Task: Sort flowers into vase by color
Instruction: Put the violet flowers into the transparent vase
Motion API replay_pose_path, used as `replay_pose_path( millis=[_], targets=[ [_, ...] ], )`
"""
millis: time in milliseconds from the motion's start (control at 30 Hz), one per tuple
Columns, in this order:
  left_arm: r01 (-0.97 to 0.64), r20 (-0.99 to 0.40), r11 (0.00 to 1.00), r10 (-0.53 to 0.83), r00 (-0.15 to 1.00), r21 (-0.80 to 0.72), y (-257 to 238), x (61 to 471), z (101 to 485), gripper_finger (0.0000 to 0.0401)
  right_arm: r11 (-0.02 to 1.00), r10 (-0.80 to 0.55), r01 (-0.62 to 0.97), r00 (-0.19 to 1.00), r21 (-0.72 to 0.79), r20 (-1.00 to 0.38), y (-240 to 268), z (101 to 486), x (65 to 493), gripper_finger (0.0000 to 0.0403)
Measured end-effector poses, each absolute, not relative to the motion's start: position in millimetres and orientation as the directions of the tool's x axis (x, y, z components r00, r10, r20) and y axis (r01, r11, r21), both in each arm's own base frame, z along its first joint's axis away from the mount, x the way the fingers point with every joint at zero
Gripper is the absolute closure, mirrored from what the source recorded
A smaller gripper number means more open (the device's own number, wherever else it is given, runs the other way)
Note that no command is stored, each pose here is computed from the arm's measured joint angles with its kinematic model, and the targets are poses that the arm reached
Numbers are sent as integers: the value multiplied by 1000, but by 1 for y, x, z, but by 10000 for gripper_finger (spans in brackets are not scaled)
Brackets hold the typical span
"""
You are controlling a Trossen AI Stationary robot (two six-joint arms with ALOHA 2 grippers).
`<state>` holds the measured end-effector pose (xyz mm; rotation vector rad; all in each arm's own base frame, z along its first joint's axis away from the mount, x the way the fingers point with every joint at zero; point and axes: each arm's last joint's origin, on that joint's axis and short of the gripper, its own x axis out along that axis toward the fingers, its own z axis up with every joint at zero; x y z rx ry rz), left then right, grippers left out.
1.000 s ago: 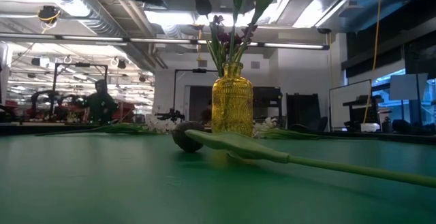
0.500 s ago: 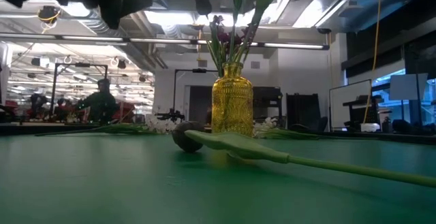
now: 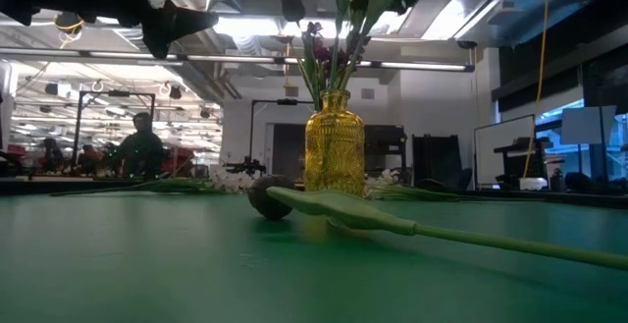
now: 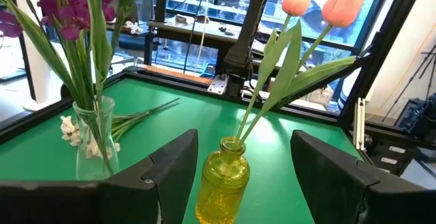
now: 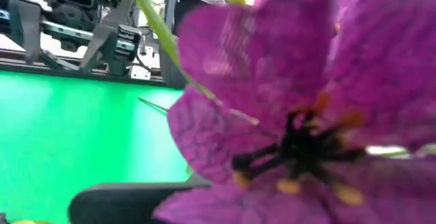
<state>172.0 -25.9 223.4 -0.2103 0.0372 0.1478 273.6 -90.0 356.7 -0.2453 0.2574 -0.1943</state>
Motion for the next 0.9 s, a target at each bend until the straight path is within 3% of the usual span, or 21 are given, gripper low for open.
replay_pose_path(
  millis=[467, 733, 900],
  targets=[
    [-151, -54, 967, 143, 988, -205, -26, 172, 223, 171, 969, -186, 108, 910, -222, -371, -101, 313, 308, 394],
    [-153, -61, 967, 143, 988, -202, -26, 172, 223, 171, 976, -174, 106, 905, -191, -388, -101, 309, 309, 346],
    [-153, -63, 967, 143, 988, -205, -26, 172, 222, 171, 976, -179, 110, 898, -189, -403, -100, 311, 305, 285]
  ],
)
